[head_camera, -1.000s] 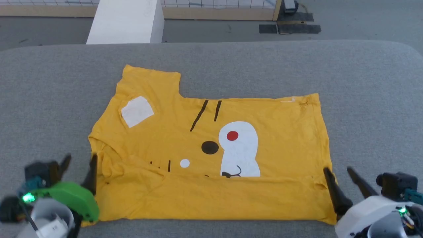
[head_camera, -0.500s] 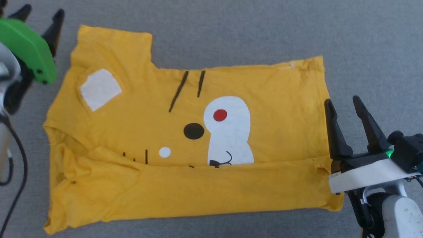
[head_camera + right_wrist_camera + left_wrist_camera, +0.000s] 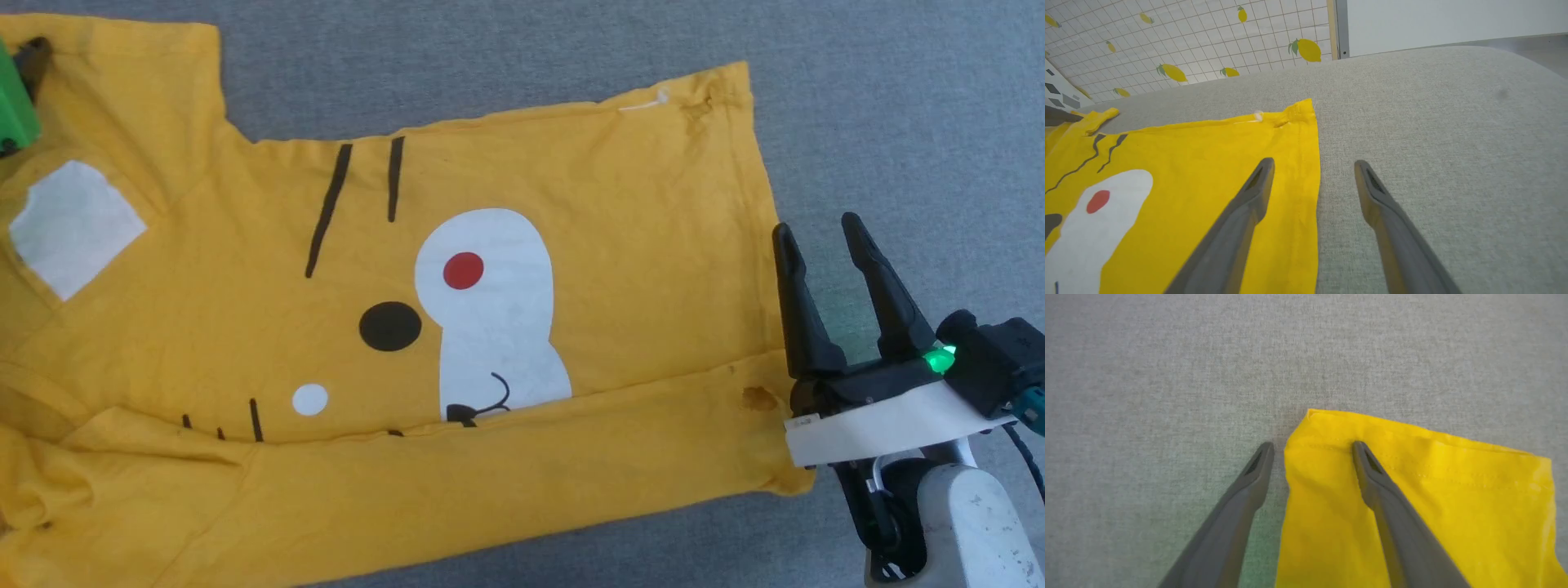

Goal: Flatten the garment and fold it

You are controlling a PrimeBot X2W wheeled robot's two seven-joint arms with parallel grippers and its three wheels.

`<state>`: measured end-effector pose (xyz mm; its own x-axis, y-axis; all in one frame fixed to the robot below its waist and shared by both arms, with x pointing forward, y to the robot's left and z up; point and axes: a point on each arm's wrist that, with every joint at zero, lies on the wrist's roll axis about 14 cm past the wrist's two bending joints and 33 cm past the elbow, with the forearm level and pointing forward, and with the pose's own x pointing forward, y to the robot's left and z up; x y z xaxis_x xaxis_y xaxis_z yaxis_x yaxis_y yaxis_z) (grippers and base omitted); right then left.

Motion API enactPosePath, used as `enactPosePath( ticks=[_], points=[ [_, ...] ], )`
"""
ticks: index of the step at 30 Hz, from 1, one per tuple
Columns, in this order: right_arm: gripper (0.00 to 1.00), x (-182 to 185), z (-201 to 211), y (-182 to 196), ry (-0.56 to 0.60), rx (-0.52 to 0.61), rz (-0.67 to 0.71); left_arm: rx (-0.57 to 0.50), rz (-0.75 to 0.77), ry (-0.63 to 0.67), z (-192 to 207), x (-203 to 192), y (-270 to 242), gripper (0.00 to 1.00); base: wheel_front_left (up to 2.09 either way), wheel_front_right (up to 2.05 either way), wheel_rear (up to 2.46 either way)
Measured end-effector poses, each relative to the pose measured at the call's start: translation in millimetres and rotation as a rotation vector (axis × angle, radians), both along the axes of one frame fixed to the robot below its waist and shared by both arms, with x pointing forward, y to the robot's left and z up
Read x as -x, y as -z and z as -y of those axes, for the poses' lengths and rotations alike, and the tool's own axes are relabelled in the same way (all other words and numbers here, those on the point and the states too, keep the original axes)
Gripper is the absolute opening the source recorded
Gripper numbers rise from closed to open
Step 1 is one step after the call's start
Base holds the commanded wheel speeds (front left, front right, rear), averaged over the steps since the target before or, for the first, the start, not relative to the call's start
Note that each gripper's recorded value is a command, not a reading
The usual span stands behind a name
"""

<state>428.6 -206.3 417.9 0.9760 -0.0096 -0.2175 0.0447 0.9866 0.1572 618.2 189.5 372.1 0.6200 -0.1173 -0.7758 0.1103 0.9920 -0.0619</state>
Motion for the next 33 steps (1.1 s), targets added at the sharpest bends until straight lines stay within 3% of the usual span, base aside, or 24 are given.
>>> enactPosePath(
  ticks=[4,5,6,10,14,17,23,28,33],
  points=[
    [1.0,3.6,5.4,7.0,0.016,0.006,-0.023,-0.016,-0.011,-0.015,-1.5,-6.0,7.8,1.0,0.0,0.0,0.0],
    [1.0,4.2,6.2,7.8,0.018,0.008,-0.027,-0.017,-0.023,-0.016,-1.2,-5.5,9.9,0.67,0.0,0.0,0.0],
    [1.0,4.9,7.2,8.9,0.02,0.01,-0.031,-0.018,-0.035,-0.011,-0.2,-4.9,11.4,0.0,0.0,0.0,0.0],
    [1.0,-4.1,5.1,0.6,0.001,0.036,-0.009,-0.015,-0.036,0.005,3.5,-3.4,7.0,0.0,0.0,0.0,0.0],
    [1.0,-38.5,-0.2,-33.8,-0.047,0.1,0.092,-0.017,-0.03,0.016,5.6,-1.0,3.4,0.0,0.0,0.0,0.0],
    [1.0,-65.2,-3.0,-45.6,-0.077,0.13,0.073,-0.011,-0.024,0.019,5.6,-0.4,2.5,0.0,0.0,0.0,0.0],
    [1.0,-97.2,-1.2,-12.8,-0.12,0.154,-0.245,-0.004,-0.013,0.024,5.0,0.0,3.2,0.0,0.0,0.0,0.0],
    [1.0,-99.2,-1.1,22.7,-0.15,0.162,-0.537,0.0,-0.006,0.032,4.2,0.2,5.6,0.0,0.0,0.0,0.0],
    [1.0,-100.5,-11.0,40.8,-0.2,0.187,-0.697,-0.002,-0.005,0.037,1.8,-0.9,10.3,0.0,0.0,0.0,0.0]
  ],
)
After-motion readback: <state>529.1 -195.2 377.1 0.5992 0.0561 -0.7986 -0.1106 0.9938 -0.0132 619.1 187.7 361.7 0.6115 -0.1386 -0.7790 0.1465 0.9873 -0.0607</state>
